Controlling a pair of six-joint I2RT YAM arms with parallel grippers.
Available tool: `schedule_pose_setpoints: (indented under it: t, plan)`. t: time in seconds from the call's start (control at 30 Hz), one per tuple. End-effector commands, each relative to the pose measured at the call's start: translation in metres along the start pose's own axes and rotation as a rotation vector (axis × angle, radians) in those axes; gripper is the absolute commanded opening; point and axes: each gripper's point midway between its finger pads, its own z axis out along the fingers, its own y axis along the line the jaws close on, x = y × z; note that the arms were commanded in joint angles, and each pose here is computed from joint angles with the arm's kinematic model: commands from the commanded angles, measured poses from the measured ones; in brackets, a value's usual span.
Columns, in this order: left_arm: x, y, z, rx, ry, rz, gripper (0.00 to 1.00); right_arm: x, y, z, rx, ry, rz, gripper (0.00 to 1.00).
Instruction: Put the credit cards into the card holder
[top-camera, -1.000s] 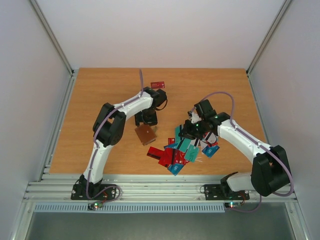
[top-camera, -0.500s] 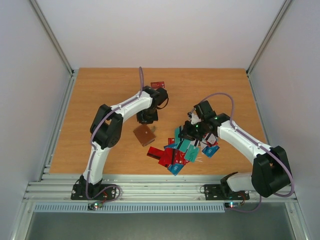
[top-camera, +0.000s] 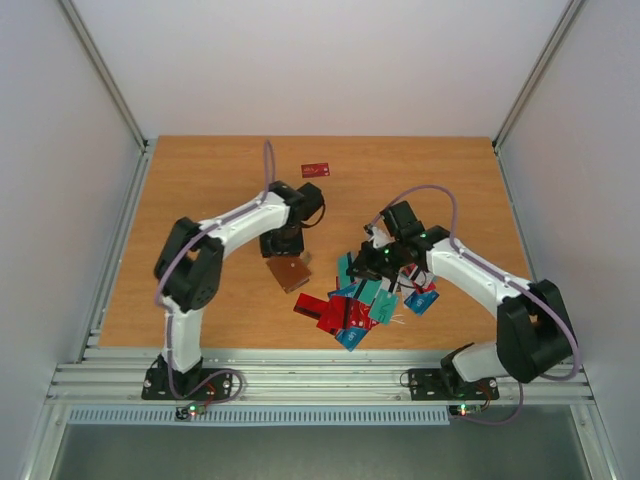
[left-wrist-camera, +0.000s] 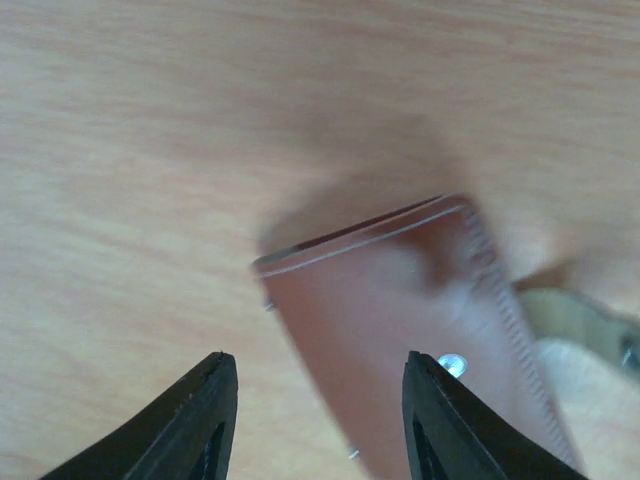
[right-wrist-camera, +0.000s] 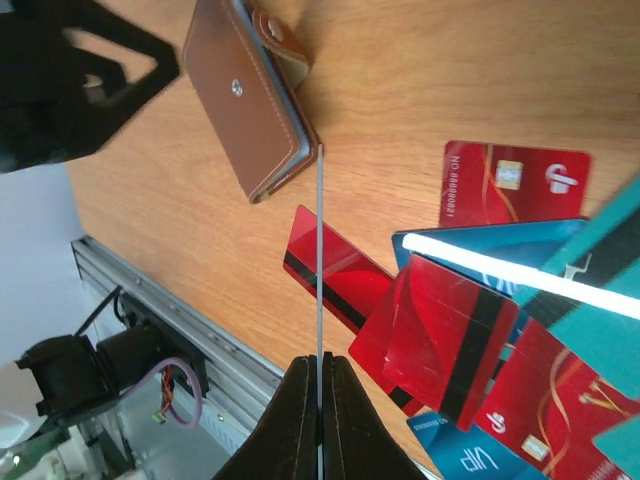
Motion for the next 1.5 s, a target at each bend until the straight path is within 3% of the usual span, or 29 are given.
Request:
schedule_pose_setpoints:
  t: [0.0,0.3,0.73,1.07,1.47]
  plan:
    - [-0.010,0.032,-0.032,0.117,-0.095,-0.019,0.45,0.000,0.019,0.024,-0.085,0.068,-0.112,0.01]
    - [0.030,0.061,-0.002,0.213,0.004,0.023,0.29,-0.005,0.008,0.071,-0.053,0.152,-0.145,0.01]
    - [0.043,0.027,0.032,0.348,0.120,0.064,0.27,-0.005,0.015,0.097,-0.132,0.201,-0.134,0.01]
    - [0.037,0.017,0.040,0.371,0.115,0.101,0.27,-0.007,0.033,0.091,-0.180,0.194,-0.176,0.01]
    - [0.033,-0.026,0.023,0.625,0.077,0.267,0.28,-0.010,0.066,0.088,-0.222,0.191,-0.244,0.01]
